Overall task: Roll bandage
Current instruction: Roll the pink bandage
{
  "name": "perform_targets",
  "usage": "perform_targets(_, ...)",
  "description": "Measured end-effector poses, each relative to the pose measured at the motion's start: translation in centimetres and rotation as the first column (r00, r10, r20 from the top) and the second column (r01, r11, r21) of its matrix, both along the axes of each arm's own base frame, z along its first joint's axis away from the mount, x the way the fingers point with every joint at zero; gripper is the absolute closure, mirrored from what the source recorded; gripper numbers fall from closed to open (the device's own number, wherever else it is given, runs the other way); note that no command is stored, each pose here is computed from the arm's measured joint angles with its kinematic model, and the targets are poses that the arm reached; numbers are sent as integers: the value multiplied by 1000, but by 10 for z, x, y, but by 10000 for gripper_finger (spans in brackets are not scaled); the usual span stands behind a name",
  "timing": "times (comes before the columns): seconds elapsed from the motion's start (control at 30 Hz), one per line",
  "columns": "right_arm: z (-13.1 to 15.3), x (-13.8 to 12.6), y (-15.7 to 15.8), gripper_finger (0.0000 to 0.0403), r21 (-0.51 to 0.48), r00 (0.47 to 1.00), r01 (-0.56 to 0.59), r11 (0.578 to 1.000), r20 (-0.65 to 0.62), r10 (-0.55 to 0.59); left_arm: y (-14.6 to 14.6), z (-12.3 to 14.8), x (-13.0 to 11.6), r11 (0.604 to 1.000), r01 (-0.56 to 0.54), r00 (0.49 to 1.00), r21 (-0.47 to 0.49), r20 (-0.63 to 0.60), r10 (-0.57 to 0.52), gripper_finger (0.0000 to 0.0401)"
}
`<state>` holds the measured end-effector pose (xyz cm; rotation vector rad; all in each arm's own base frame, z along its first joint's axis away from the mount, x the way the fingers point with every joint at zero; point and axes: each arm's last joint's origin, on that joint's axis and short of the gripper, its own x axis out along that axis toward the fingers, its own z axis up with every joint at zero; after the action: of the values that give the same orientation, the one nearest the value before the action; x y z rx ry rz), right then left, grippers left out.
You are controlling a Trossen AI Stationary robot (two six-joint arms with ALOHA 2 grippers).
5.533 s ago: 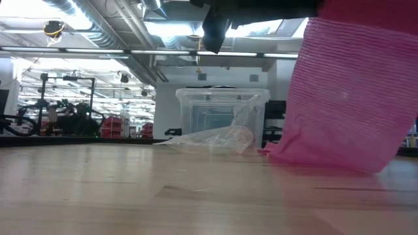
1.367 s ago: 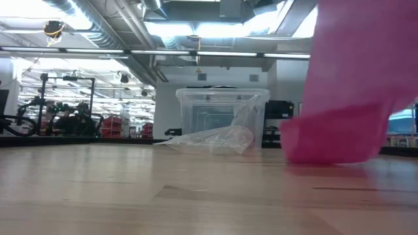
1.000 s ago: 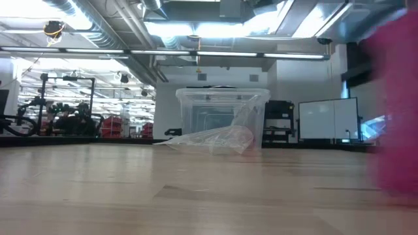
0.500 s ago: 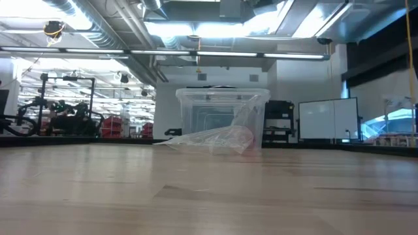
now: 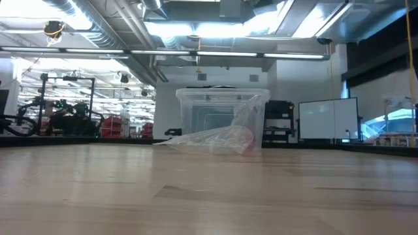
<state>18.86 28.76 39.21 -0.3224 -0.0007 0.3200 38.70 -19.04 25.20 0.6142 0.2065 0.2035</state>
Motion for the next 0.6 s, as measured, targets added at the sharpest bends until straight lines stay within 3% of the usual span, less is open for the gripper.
perform_targets(0.27, 27, -2, -9, 398, -60, 990, 140, 988, 11, -139, -13, -5, -5, 989, 140, 989, -42, -44, -142, 388)
perform_targets(0.6, 48, -2, -28, 398, -142, 932, 362, 921, 52, -358, -33, -6, -14, 957, 272, 959, -105, -48, -278, 388)
